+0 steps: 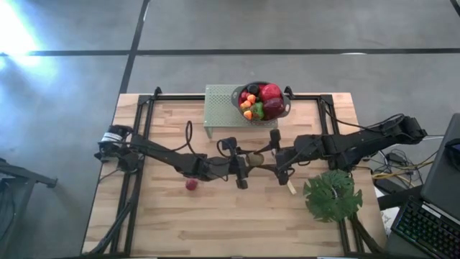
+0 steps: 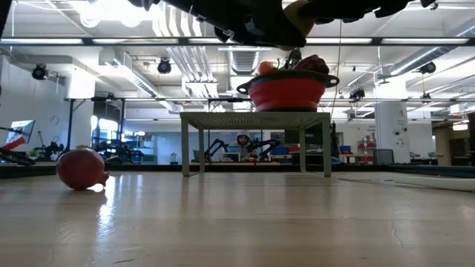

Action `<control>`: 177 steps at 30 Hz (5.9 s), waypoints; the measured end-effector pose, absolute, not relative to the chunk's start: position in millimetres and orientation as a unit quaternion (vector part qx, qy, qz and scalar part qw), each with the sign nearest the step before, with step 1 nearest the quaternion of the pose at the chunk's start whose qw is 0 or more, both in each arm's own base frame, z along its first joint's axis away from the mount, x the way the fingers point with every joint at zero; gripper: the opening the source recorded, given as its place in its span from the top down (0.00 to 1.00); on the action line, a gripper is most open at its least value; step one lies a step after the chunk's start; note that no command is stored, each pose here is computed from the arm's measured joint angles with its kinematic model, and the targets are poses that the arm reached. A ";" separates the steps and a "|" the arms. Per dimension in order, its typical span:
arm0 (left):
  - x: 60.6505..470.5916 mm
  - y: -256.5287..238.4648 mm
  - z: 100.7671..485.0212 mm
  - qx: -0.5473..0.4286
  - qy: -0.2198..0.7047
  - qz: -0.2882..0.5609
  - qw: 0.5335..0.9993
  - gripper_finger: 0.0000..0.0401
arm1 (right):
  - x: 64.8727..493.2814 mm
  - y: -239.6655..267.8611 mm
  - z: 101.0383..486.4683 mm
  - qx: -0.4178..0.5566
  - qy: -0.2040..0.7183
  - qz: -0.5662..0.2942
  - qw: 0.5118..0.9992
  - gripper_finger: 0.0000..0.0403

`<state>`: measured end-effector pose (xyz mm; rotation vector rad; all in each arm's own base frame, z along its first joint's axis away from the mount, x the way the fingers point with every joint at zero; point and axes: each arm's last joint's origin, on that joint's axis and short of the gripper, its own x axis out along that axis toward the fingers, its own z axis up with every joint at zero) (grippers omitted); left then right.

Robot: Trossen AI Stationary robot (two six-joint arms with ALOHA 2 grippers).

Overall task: Pick & Place Fruit
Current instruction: Put the brown kiwi into the black strainer bowl on the shelf, then put the red pomegranate into the black strainer bowl on the shelf

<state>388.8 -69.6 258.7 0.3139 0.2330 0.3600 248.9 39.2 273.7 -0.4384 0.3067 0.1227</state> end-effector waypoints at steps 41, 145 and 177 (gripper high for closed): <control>374.5 -68.4 262.0 0.177 0.190 0.192 0.946 0.02 | 250.1 37.7 294.4 -0.229 0.181 0.033 0.956 0.51; 271.6 -119.7 255.5 0.059 0.449 0.149 0.879 0.02 | 210.5 -74.2 355.0 -0.067 0.369 -0.096 0.922 0.49; 230.6 -108.5 168.6 -0.084 0.579 0.166 0.794 0.02 | 213.1 -64.9 353.6 -0.071 0.372 -0.076 0.922 0.57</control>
